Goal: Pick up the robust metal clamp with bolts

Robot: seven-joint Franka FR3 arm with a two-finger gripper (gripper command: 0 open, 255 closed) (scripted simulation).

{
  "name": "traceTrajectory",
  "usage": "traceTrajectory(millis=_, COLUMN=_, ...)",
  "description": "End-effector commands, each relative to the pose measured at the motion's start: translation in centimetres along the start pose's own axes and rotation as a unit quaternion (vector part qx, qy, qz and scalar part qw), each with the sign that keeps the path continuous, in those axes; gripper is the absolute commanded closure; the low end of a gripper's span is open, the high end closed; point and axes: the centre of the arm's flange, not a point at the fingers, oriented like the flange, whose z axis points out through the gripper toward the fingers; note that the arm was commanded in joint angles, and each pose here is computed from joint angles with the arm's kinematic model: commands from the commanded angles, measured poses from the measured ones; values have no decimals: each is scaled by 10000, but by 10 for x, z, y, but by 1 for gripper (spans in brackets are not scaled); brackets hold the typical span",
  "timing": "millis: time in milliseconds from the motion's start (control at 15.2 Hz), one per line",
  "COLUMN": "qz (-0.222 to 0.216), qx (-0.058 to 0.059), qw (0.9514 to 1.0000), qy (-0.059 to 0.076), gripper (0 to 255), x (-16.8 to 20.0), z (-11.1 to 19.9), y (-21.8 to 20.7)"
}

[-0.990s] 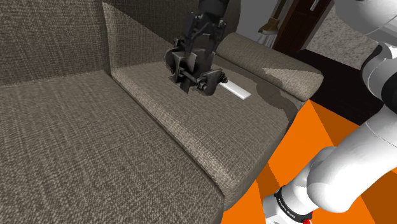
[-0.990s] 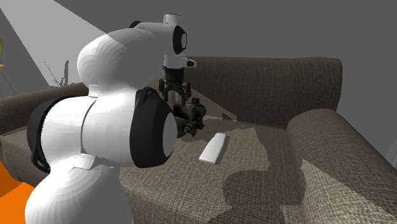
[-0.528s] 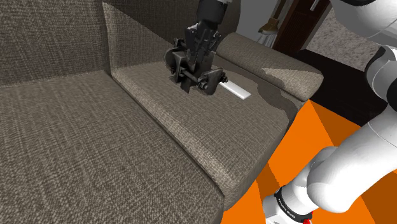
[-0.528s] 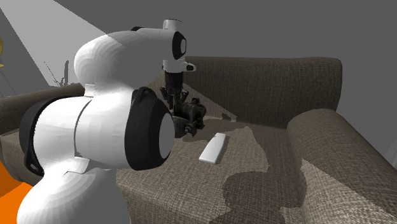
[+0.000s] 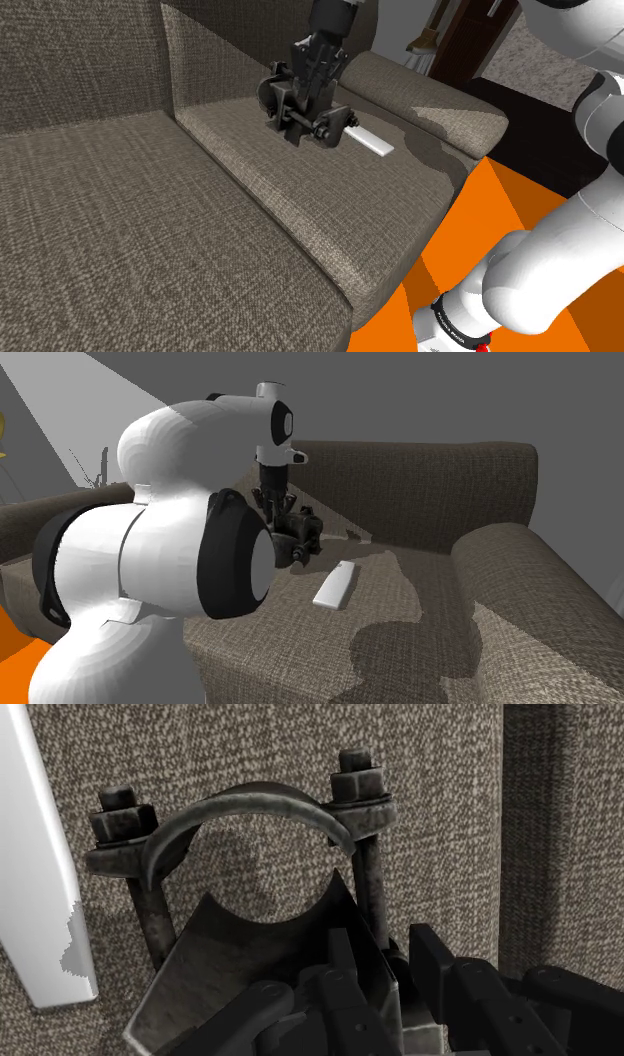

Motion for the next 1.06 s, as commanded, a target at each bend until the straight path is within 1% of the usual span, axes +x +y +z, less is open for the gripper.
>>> traceTrajectory(millis=0, qz=14, qx=-8, qw=10000, qy=-8, gripper=255, x=1, z=-7, y=1)
traceTrajectory(millis=858, qz=14, qx=-8, qw=10000, qy=-8, gripper=255, x=2, z=-75, y=-4)
traceTrajectory(millis=990, qz=14, qx=-8, qw=10000, qy=-8, gripper=255, x=2, z=-76, y=-4)
